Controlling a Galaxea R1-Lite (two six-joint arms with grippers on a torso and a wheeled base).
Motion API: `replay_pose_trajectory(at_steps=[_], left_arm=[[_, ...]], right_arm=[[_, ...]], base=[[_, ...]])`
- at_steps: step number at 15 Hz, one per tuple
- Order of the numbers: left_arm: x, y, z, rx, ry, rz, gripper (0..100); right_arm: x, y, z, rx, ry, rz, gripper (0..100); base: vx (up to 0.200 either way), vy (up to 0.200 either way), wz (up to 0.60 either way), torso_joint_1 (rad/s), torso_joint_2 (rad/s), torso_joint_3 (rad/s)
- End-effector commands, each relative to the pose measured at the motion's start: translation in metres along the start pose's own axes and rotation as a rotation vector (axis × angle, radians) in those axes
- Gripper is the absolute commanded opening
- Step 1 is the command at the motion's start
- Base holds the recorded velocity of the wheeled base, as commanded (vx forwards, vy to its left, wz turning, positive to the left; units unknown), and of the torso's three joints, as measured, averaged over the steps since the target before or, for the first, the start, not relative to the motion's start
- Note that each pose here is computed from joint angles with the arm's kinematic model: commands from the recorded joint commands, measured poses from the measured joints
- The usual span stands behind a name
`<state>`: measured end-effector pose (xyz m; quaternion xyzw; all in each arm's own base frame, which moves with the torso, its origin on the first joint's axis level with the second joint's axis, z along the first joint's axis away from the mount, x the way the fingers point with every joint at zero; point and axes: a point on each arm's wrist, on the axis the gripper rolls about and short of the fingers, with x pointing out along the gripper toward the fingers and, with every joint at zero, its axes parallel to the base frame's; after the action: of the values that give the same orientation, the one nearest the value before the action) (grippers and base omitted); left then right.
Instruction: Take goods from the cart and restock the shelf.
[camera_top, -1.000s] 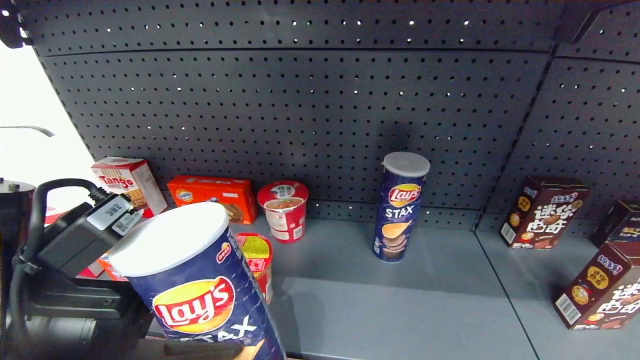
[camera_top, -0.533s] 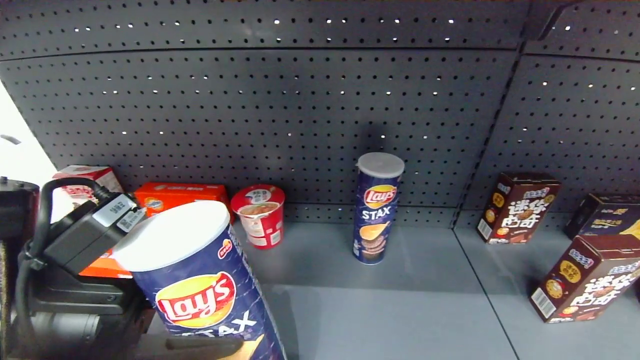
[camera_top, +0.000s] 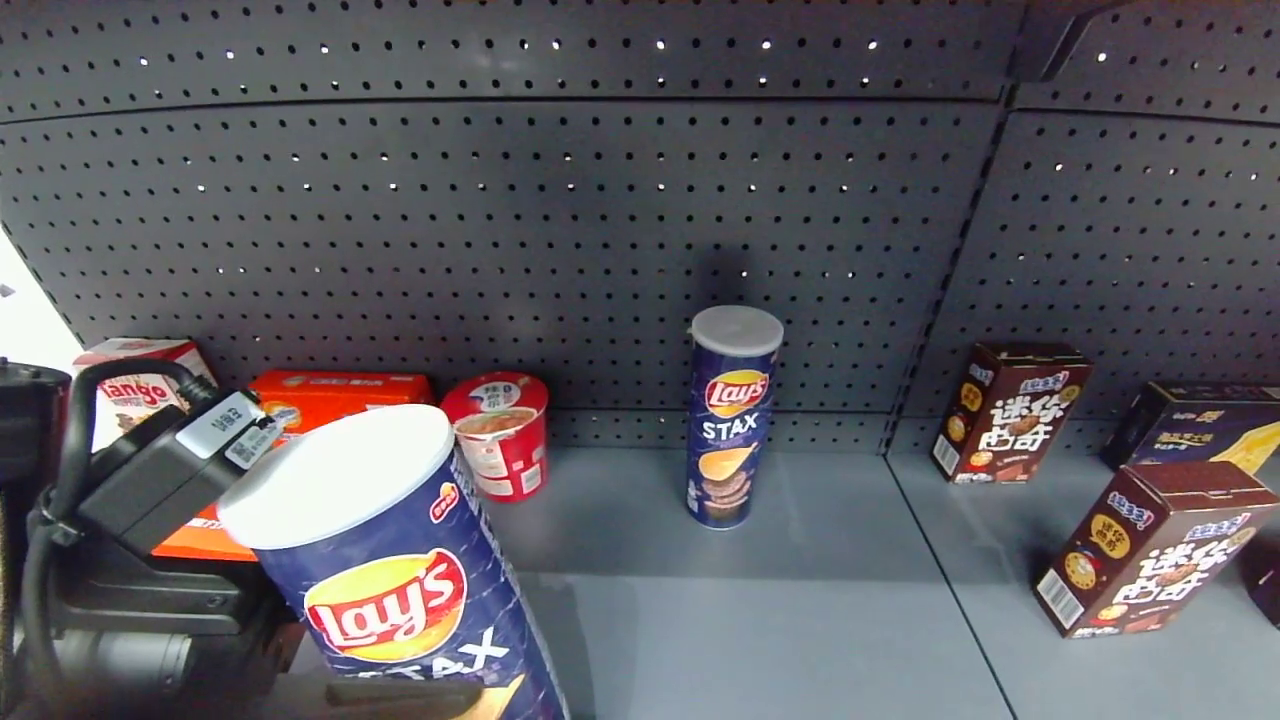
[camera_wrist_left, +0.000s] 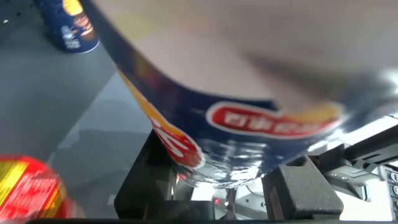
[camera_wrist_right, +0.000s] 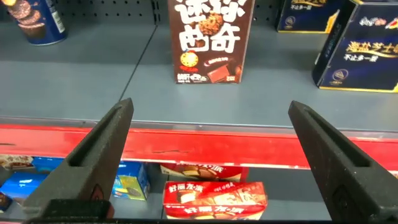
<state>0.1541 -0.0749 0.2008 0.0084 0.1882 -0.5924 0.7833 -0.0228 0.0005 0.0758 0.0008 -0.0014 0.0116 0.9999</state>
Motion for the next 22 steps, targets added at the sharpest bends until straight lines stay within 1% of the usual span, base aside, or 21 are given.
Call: replay_pose_trajectory(at_steps=[1, 3, 4, 5, 6, 7, 8, 9, 10, 11, 12, 13, 14, 15, 16, 17, 18, 20, 21, 22], left_arm=[[0.0, 0.0, 0.0, -0.001, 0.0, -0.001, 0], [0.002, -0.002, 0.001, 0.006, 0.003, -0.016, 0], [0.003, -0.003, 0.001, 0.01, 0.004, -0.026, 0], [0.004, -0.003, 0.001, 0.012, 0.004, -0.027, 0], [0.005, -0.005, 0.0, 0.012, 0.01, -0.032, 0], [0.006, -0.006, -0.001, 0.011, 0.017, -0.032, 0], [0.006, -0.006, 0.001, 0.018, 0.015, -0.02, 0], [0.007, -0.007, 0.001, 0.021, 0.015, -0.024, 0], [0.007, -0.007, 0.0, 0.019, 0.018, -0.026, 0], [0.008, -0.007, 0.0, 0.02, 0.02, -0.032, 0], [0.01, -0.008, -0.001, 0.019, 0.027, -0.044, 0], [0.013, -0.007, -0.003, 0.012, 0.036, -0.053, 0], [0.014, -0.007, -0.003, 0.01, 0.04, -0.057, 0], [0.016, -0.006, -0.002, 0.009, 0.042, -0.062, 0], [0.016, -0.006, -0.002, 0.008, 0.044, -0.062, 0], [0.016, -0.006, -0.002, 0.008, 0.044, -0.062, 0], [0.015, -0.007, -0.002, 0.009, 0.043, -0.062, 0], [0.015, -0.008, -0.003, 0.007, 0.043, -0.059, 0], [0.015, -0.008, -0.003, 0.007, 0.043, -0.059, 0], [0.015, -0.008, -0.003, 0.007, 0.043, -0.059, 0]], right_arm=[[0.0, 0.0, 0.0, -0.002, 0.006, 0.003, 100], [0.0, 0.0, 0.0, 0.0, 0.007, -0.005, 100], [-0.002, 0.0, 0.012, -0.021, -0.023, 0.006, 100], [-0.008, 0.0, 0.048, -0.019, -0.093, 0.038, 100], [0.015, 0.0, 0.109, 0.035, -0.002, 0.133, 100], [0.016, 0.0, 0.113, 0.02, -0.011, 0.181, 100], [0.022, 0.001, 0.114, -0.035, 0.012, 0.281, 100], [0.024, 0.002, 0.116, -0.079, 0.013, 0.306, 100], [0.03, 0.003, 0.119, -0.145, 0.028, 0.317, 100], [0.035, 0.004, 0.121, -0.184, 0.043, 0.332, 100], [0.041, 0.006, 0.122, -0.194, 0.074, 0.351, 100], [0.051, 0.01, 0.126, -0.197, 0.103, 0.402, 100], [0.056, 0.012, 0.129, -0.196, 0.112, 0.438, 100], [0.071, 0.02, 0.142, -0.201, 0.135, 0.519, 100], [0.079, 0.026, 0.148, -0.206, 0.146, 0.557, 100], [0.094, 0.038, 0.159, -0.216, 0.162, 0.63, 100], [0.107, 0.049, 0.167, -0.221, 0.167, 0.675, 100], [0.13, 0.067, 0.172, -0.226, 0.159, 0.712, 100], [0.144, 0.079, 0.171, -0.225, 0.155, 0.748, 100], [0.144, 0.079, 0.171, -0.225, 0.155, 0.748, 100]], base=[[0.0, 0.0, 0.0, 0.0, 0.0, 0.0], [0.0, 0.0, 0.0, 0.0, 0.0, 0.0], [0.0, 0.0, 0.0, 0.0, 0.0, 0.0], [0.0, 0.0, 0.0, 0.0, 0.0, 0.0], [0.0, 0.0, 0.0, 0.0, 0.0, 0.0], [0.0, 0.0, 0.0, 0.0, 0.0, 0.0], [0.0, 0.0, 0.0, 0.0, 0.0, 0.0], [0.0, 0.0, 0.0, 0.0, 0.0, 0.0], [0.0, 0.0, 0.0, 0.0, 0.0, 0.0], [0.0, 0.0, 0.0, 0.0, 0.0, 0.0], [0.0, 0.0, 0.0, 0.0, 0.0, 0.0], [0.0, 0.0, 0.0, 0.0, 0.0, 0.0], [0.0, 0.0, 0.0, 0.0, 0.0, 0.0], [0.0, 0.0, 0.0, 0.0, 0.0, 0.0], [0.0, 0.0, 0.0, 0.0, 0.0, 0.0], [0.0, 0.0, 0.0, 0.0, 0.0, 0.0], [0.0, 0.0, 0.0, 0.0, 0.0, 0.0], [0.0, 0.0, 0.0, 0.0, 0.0, 0.0], [0.0, 0.0, 0.0, 0.0, 0.0, 0.0], [0.0, 0.0, 0.0, 0.0, 0.0, 0.0]])
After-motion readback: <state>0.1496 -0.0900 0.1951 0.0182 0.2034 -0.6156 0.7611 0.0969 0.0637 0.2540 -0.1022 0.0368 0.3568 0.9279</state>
